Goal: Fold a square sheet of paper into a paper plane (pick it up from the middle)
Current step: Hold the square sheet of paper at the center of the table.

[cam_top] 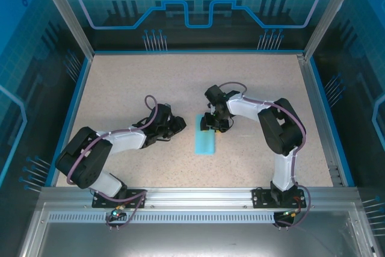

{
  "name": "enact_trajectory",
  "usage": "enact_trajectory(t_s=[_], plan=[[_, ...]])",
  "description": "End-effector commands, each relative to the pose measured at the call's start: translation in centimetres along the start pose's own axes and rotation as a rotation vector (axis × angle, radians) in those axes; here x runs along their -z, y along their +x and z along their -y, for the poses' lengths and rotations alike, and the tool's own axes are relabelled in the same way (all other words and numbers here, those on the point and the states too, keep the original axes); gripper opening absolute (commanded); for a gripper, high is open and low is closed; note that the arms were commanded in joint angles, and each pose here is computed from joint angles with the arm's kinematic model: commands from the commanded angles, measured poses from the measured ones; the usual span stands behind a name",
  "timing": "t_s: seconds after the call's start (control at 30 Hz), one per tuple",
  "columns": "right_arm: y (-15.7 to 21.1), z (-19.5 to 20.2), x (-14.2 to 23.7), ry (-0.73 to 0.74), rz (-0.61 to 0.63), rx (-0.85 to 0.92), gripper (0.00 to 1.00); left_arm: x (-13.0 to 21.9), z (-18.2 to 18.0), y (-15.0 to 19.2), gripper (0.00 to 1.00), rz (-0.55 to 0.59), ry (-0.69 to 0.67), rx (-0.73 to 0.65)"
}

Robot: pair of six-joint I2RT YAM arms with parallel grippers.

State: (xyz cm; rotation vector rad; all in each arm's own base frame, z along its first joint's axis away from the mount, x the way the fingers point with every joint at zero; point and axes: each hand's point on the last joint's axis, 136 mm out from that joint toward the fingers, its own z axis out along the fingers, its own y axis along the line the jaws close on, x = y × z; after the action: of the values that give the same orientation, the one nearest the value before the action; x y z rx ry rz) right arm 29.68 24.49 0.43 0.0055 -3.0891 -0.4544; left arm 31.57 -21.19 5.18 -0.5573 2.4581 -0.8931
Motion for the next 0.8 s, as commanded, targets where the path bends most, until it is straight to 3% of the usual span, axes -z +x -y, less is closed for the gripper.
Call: enact_trajectory(t_s=[0.0,0.77], plan=[[3.2,4.1,-7.1,0.138,-0.122,0.029,0.55,0.4,-0.2,0.1,0.29,0.009,-0.008,-0.007],[3.9,4.8,-8.7,0.170,-0.167,0.051,0.57,-1.4,3.2,2.6,0.22,-0.165,0.171,-0.053]])
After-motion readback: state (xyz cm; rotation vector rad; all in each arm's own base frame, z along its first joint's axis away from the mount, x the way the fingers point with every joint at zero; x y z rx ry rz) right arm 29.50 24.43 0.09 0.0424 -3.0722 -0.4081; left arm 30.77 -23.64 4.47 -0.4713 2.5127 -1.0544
